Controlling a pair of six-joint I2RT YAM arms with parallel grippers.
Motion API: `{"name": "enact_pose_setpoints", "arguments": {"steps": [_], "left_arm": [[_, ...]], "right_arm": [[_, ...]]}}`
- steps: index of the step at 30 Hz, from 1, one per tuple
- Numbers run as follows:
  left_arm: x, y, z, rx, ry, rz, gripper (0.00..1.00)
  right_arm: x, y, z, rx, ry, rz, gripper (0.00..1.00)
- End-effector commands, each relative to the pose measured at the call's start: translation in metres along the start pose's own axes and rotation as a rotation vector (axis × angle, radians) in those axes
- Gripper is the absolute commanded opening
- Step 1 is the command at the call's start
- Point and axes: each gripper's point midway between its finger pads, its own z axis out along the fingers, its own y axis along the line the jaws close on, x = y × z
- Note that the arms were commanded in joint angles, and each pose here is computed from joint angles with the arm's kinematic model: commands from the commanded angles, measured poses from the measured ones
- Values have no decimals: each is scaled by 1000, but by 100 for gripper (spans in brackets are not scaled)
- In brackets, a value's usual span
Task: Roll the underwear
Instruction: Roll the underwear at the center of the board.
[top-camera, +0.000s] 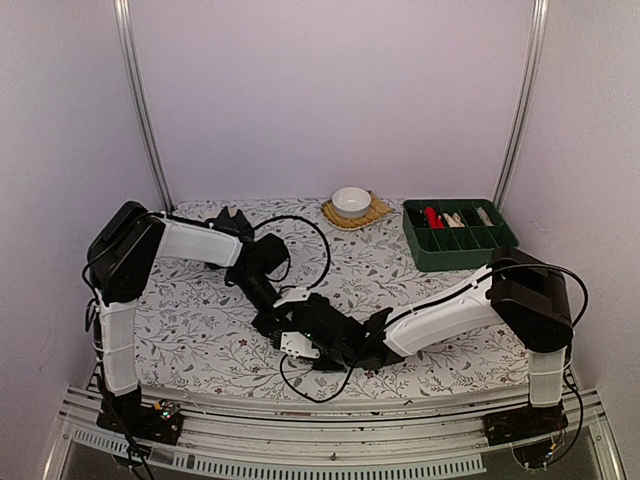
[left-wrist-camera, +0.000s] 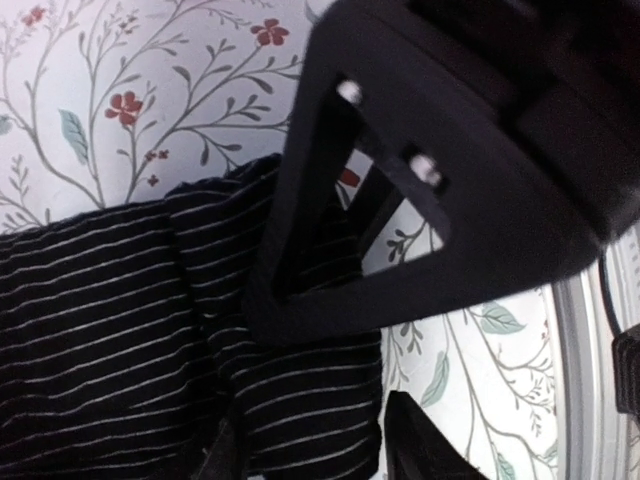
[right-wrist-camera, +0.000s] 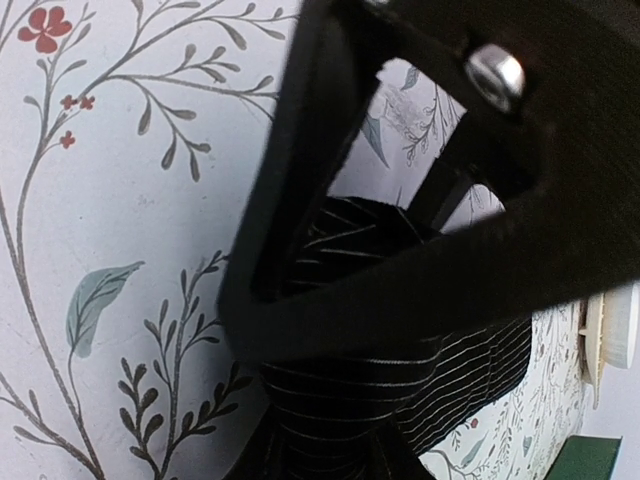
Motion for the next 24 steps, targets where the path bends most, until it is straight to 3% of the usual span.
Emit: {"name": "enact_pose_setpoints", "arguments": {"steps": [1, 2, 4, 5, 12, 15, 24], "left_arm": [[9, -1, -4, -21, 15, 0, 62], [7, 0, -6, -31, 10, 6, 69], [1, 2, -15, -53, -8, 24, 96], [-3, 3, -20, -67, -24, 33, 98], [-44, 5, -63, -249, -203, 176, 99], [-59, -4, -70, -252, -285, 213, 99], [-70, -27, -50, -197, -403, 287, 98]], "right_arm": [[36, 30, 15, -131, 109, -5, 20], [37, 30, 14, -142, 110, 3, 20], [40, 30, 15, -168, 115, 34, 20], [43, 30, 14, -181, 123, 46, 20], [62, 26, 7, -242, 187, 152, 20], [74, 29, -2, -261, 217, 206, 20], [102, 31, -28, -258, 275, 342, 20]]}}
